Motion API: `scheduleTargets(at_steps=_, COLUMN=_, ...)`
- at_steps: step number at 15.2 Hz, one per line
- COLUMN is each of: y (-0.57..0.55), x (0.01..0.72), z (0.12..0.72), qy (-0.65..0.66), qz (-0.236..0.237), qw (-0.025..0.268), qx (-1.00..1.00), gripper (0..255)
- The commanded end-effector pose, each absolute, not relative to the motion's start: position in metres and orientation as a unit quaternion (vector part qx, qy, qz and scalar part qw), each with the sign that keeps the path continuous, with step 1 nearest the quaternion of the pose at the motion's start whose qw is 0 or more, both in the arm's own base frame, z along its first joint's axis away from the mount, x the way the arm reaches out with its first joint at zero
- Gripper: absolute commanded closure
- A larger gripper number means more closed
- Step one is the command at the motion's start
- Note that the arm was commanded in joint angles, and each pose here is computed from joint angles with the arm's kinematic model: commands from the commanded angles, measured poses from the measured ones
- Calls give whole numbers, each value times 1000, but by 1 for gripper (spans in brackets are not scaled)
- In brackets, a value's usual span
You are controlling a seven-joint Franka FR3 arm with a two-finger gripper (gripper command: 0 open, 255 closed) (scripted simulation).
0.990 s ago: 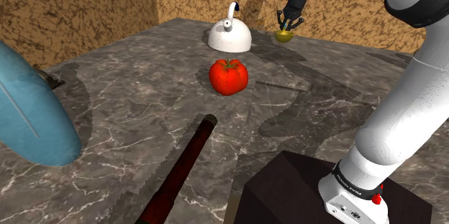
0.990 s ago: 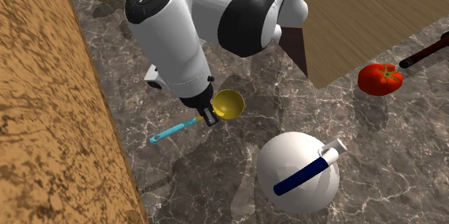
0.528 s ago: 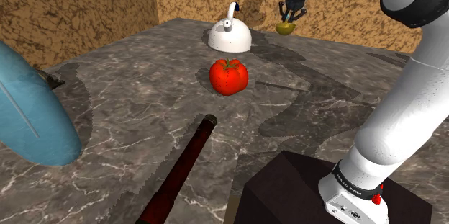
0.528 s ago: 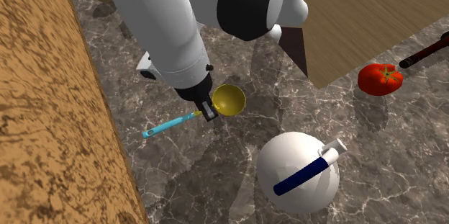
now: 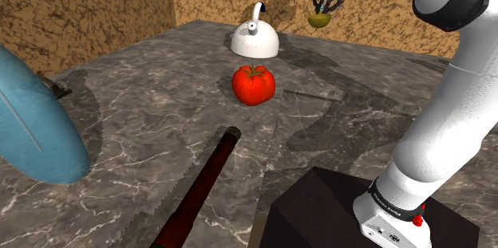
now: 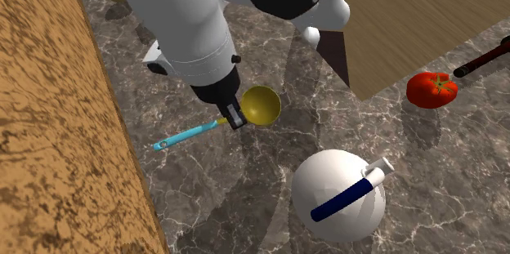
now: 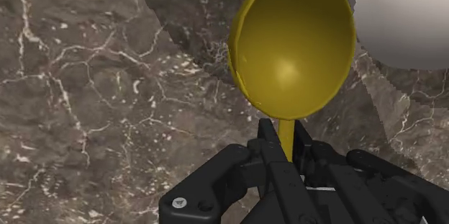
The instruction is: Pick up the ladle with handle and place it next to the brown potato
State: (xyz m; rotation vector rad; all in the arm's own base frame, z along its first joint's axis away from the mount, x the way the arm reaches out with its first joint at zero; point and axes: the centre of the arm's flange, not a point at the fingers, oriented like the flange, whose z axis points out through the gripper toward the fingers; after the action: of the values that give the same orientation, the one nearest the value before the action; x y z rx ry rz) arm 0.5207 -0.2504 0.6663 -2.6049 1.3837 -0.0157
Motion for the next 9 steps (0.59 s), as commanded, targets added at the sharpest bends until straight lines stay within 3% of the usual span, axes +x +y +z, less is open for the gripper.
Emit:
scheduleTargets(at_steps=1, y=-256, x=508, z=671, qy=467, qz=-5, qw=96, qx=-879, gripper=255)
scheduleTargets(at_steps=9, y=-303, x=414, z=671, qy=467, qz=-5, qw=96, qx=-879, gripper=255)
